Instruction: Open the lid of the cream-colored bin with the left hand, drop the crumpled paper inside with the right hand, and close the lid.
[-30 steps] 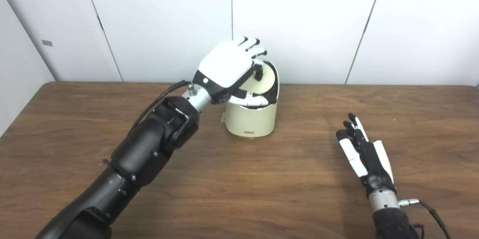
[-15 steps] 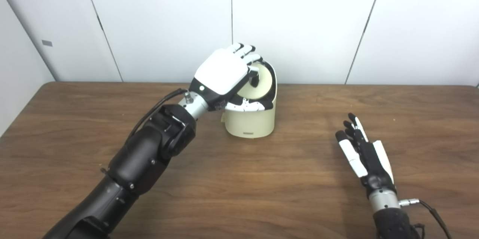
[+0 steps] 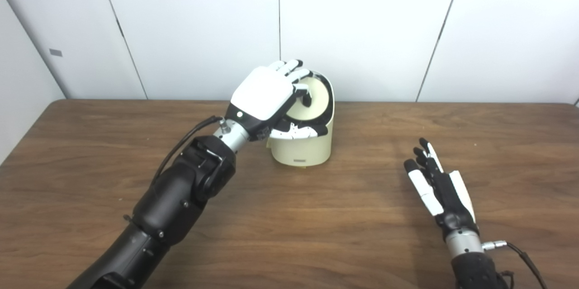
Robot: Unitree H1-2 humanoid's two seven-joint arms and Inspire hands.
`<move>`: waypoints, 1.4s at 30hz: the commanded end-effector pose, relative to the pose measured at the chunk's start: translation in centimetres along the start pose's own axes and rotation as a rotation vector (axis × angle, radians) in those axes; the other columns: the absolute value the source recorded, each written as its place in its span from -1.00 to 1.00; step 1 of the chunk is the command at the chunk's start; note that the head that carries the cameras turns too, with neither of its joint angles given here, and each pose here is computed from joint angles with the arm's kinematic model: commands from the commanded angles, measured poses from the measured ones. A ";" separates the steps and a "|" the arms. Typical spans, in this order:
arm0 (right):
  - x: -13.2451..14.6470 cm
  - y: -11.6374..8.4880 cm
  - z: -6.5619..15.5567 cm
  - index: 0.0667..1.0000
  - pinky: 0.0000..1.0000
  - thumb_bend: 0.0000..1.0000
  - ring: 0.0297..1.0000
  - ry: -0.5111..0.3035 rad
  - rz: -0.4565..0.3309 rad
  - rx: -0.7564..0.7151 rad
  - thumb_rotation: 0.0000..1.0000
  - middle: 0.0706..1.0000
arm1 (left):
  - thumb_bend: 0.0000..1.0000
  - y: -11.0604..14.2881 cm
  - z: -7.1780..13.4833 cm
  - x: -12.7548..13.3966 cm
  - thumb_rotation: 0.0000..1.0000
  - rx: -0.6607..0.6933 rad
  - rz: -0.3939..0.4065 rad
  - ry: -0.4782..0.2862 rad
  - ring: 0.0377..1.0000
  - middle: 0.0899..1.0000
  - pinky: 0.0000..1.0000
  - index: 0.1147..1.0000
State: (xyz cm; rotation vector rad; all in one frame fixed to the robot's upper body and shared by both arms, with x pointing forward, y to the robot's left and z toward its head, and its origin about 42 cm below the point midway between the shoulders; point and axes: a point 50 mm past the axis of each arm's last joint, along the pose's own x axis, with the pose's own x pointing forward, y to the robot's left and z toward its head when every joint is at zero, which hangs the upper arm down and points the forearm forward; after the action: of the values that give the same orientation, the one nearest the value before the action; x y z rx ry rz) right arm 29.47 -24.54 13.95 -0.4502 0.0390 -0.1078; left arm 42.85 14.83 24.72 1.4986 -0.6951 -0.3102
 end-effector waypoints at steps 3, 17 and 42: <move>0.1 -1.1 0.3 0.98 0.89 0.25 0.87 -0.008 -0.030 -0.010 1.00 0.87 | 0.25 -2.3 -1.0 -0.7 0.96 0.033 -0.101 0.044 0.89 0.78 0.82 0.19; 0.4 -1.2 0.3 0.97 0.81 0.32 0.83 -0.017 -0.041 -0.009 1.00 0.86 | 0.20 -2.1 -1.2 -1.8 0.93 -0.001 -0.028 0.037 0.86 0.73 0.80 0.18; 0.8 -0.6 -0.5 0.88 0.80 0.30 0.81 -0.026 -0.007 -0.015 1.00 0.80 | -0.01 0.7 -4.2 -11.2 0.73 -1.173 0.460 0.407 0.85 0.87 0.84 1.00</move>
State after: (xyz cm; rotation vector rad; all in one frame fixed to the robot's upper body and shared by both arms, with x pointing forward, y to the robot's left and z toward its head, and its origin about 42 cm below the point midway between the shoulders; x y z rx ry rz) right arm 29.93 -24.64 13.41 -0.4503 0.0236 -0.1035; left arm 36.56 24.22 20.85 0.2777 -0.2915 -0.0384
